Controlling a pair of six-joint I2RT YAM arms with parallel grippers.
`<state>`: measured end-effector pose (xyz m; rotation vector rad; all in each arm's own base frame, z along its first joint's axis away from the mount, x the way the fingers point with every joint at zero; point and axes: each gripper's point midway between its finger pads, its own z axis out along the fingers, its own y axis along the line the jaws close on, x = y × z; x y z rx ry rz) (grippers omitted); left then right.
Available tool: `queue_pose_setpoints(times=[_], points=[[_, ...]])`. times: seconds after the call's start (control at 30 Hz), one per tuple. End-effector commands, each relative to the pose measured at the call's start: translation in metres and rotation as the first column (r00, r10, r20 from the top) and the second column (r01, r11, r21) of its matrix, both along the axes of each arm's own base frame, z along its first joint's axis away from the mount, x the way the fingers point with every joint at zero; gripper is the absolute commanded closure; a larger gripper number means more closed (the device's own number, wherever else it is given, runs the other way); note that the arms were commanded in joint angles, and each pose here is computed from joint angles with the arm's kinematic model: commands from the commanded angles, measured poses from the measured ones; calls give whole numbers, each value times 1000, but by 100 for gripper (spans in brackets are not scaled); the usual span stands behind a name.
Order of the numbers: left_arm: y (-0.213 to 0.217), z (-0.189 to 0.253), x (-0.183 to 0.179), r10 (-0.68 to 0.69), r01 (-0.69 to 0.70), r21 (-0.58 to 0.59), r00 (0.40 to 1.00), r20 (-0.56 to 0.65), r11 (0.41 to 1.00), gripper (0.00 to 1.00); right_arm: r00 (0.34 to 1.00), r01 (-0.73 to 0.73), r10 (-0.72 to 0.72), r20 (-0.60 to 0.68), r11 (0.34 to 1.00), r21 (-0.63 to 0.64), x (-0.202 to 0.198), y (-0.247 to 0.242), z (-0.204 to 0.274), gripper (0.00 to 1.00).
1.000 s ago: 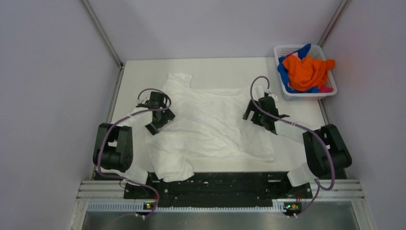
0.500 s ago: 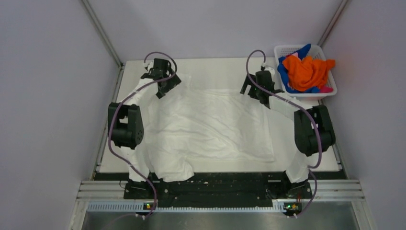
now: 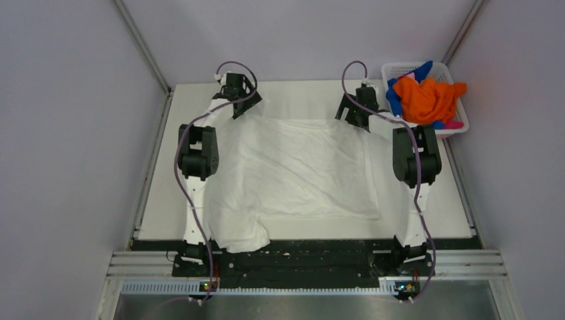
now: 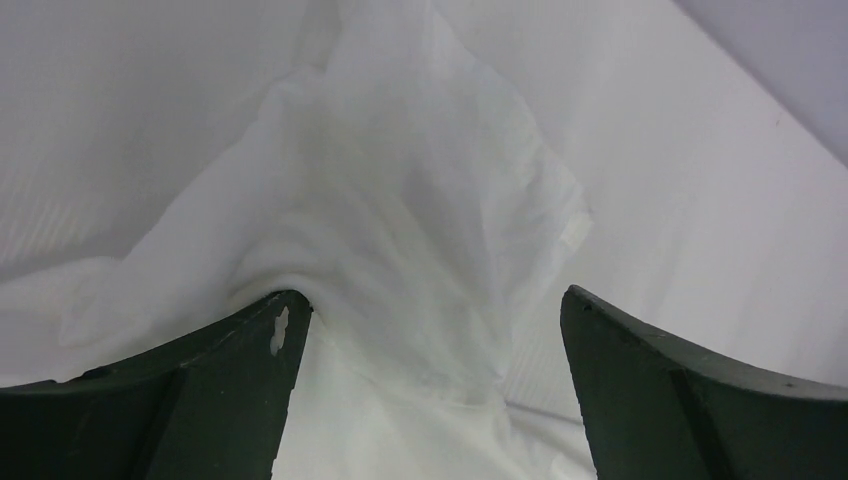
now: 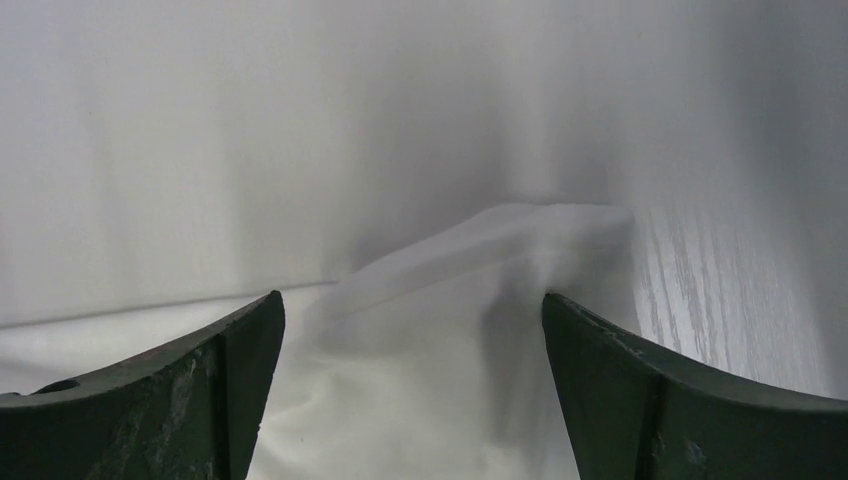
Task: Fold and stack the t-shirts
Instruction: Flatten out the tshirt
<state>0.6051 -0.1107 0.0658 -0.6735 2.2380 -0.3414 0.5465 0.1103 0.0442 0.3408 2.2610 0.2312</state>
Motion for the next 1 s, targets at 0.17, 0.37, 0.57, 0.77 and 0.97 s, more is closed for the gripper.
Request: queue_pose_setpoints(times=[0.17, 0.37, 0.57, 0.77, 0.97], points=[[24, -23, 47, 109, -108, -105, 994, 6, 989, 1, 998, 37, -36, -48, 999, 21, 18, -23, -19, 1], [47, -23, 42, 152, -152, -94, 988, -4, 984, 1, 992, 104, -103, -69, 995, 11, 22, -44, -24, 1], [49, -20, 48, 141, -138, -123, 990, 17, 983, 1, 991, 98, -96, -88, 995, 12, 30, -46, -33, 1], [50, -21, 56, 159, -151, -155, 987, 39, 976, 1, 990, 109, -107, -97, 994, 18, 42, -48, -42, 1], [44, -2, 77, 141, -116, -220, 984, 106, 969, 1, 993, 95, -94, -67, 995, 11, 67, -48, -29, 1]])
